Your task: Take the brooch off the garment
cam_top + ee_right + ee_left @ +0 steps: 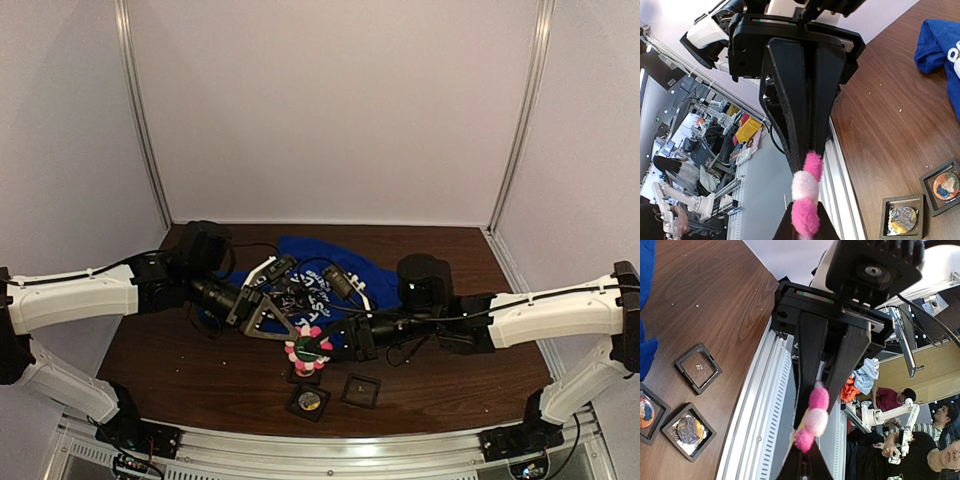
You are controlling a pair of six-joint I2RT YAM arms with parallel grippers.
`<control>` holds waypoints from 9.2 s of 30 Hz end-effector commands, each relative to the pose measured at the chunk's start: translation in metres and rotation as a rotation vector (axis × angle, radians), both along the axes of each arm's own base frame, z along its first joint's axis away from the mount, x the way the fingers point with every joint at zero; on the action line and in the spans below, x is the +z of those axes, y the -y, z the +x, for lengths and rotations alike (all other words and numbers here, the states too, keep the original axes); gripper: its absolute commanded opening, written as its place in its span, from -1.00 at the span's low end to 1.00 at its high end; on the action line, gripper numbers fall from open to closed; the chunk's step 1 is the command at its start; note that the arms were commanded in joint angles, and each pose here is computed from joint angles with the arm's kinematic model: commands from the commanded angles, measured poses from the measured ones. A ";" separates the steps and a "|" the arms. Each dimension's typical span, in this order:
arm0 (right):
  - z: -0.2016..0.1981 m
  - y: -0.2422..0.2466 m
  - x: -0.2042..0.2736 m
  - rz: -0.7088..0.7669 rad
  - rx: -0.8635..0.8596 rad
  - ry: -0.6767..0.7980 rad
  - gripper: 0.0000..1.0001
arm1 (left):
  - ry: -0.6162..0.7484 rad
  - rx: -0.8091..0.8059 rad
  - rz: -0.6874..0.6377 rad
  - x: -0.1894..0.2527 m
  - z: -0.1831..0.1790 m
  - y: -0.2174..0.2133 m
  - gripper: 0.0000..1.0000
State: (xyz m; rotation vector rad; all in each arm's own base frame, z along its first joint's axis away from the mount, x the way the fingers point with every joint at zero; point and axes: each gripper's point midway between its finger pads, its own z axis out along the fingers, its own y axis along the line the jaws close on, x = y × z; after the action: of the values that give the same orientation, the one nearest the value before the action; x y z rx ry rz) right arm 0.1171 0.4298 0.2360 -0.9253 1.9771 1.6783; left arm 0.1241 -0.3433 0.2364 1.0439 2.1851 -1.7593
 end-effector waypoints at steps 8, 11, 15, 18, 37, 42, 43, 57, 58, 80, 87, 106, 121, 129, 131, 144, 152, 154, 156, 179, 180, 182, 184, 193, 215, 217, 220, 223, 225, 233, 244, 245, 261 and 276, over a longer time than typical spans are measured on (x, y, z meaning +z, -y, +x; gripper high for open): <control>0.019 0.006 0.032 0.164 -0.157 -0.005 -1.00 | 0.129 0.231 -0.116 0.031 0.034 0.001 0.32; 0.029 0.013 0.049 0.237 -0.234 0.007 -1.00 | 0.160 0.334 -0.189 0.041 0.043 -0.006 0.73; 0.040 0.021 0.076 0.345 -0.311 0.031 -1.00 | 0.189 0.421 -0.244 0.053 0.048 -0.015 0.83; 0.046 0.027 0.092 0.418 -0.352 0.034 -1.00 | 0.208 0.417 -0.270 0.064 0.042 -0.015 0.83; 0.051 0.022 0.110 0.508 -0.359 0.016 -1.00 | 0.159 0.329 -0.412 0.101 0.026 0.017 0.27; 0.050 0.020 0.111 0.509 -0.351 0.017 -1.00 | 0.141 0.347 -0.429 0.103 0.031 0.020 0.02; 0.050 0.020 0.111 0.507 -0.350 0.017 -1.00 | 0.138 0.348 -0.430 0.102 0.031 0.020 -0.06; 0.049 0.019 0.109 0.503 -0.344 0.019 -1.00 | 0.118 0.358 -0.423 0.101 0.035 0.024 -0.48; 0.049 0.019 0.109 0.502 -0.342 0.019 -1.00 | 0.114 0.357 -0.420 0.100 0.035 0.024 -0.50; 0.049 0.022 0.104 0.465 -0.357 0.040 -0.68 | 0.088 0.355 -0.454 0.100 0.034 0.024 -1.00; 0.042 0.035 0.111 0.451 -0.358 0.115 0.01 | 0.077 0.358 -0.442 0.096 0.034 0.023 -1.00; 0.049 0.023 0.086 0.157 -0.415 0.313 0.48 | 0.065 0.363 -0.311 0.073 0.036 0.026 -1.00; 0.053 0.017 0.072 0.082 -0.437 0.345 0.06 | 0.059 0.358 -0.303 0.072 0.036 0.026 -1.00; 0.056 0.018 0.066 0.047 -0.454 0.359 -0.08 | 0.059 0.356 -0.304 0.073 0.035 0.026 -1.00; 0.057 0.019 0.065 0.040 -0.458 0.361 -0.12 | 0.060 0.356 -0.302 0.073 0.035 0.026 -1.00; 0.063 0.021 0.063 0.037 -0.502 0.353 -0.34 | 0.059 0.345 -0.299 0.071 0.034 0.027 -1.00; 0.065 0.024 0.064 0.040 -0.519 0.346 -0.28 | 0.059 0.338 -0.302 0.072 0.033 0.027 -1.00; 0.063 0.024 0.066 0.052 -0.518 0.342 -0.22 | 0.060 0.339 -0.300 0.071 0.033 0.027 -1.00; 0.060 0.025 0.073 0.081 -0.506 0.329 -0.08 | 0.068 0.332 -0.291 0.069 0.032 0.028 -1.00; 0.039 0.025 0.039 0.029 -0.206 0.052 -0.01 | 0.161 0.232 -0.162 0.041 0.016 0.020 -1.00; 0.040 0.025 0.035 0.018 -0.215 0.051 0.03 | 0.163 0.231 -0.163 0.041 0.016 0.020 -1.00; 0.043 0.025 0.032 0.006 -0.229 0.051 0.12 | 0.162 0.229 -0.162 0.040 0.016 0.020 -1.00; 0.045 0.027 0.029 -0.003 -0.246 0.053 0.16 | 0.162 0.225 -0.164 0.041 0.015 0.020 -1.00; 0.056 0.032 0.014 -0.037 -0.289 0.037 0.40 | 0.166 0.211 -0.171 0.043 0.012 0.019 -1.00; 0.043 0.019 0.023 0.022 -0.176 0.035 -0.21 | 0.161 0.216 -0.164 0.041 0.014 0.021 -1.00; 0.042 0.018 0.022 0.019 -0.173 0.034 -0.22 | 0.162 0.216 -0.165 0.041 0.014 0.021 -1.00; 0.043 0.018 0.022 0.018 -0.173 0.034 -0.26 | 0.161 0.214 -0.164 0.040 0.014 0.021 -1.00; 0.042 0.018 0.022 0.022 -0.171 0.033 -0.36 | 0.161 0.214 -0.164 0.040 0.014 0.021 -1.00; 0.042 0.017 0.023 0.025 -0.171 0.032 -0.42 | 0.160 0.212 -0.165 0.040 0.013 0.021 -1.00; 0.041 0.015 0.023 0.036 -0.157 0.022 -0.63 | 0.157 0.203 -0.166 0.040 0.012 0.022 -1.00; 0.039 0.013 0.021 0.049 -0.143 -0.001 -1.00 | 0.160 0.213 -0.164 0.040 0.014 0.022 -1.00; 0.039 0.013 0.021 0.051 -0.148 -0.002 -1.00 | 0.163 0.218 -0.162 0.040 0.015 0.021 -1.00; 0.065 0.032 0.056 0.240 -0.411 0.011 -1.00 | 0.303 0.547 -0.227 0.062 0.048 -0.017 0.55; 0.048 0.018 0.094 0.425 -0.306 0.010 -1.00 | 0.216 0.426 -0.346 0.077 0.030 0.012 0.48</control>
State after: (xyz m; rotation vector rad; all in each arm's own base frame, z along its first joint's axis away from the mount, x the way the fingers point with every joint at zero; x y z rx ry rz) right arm 0.1741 0.4071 0.3188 -0.4162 1.6210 1.7398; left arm 0.1625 -0.3482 0.2922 0.5636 1.8255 -1.5695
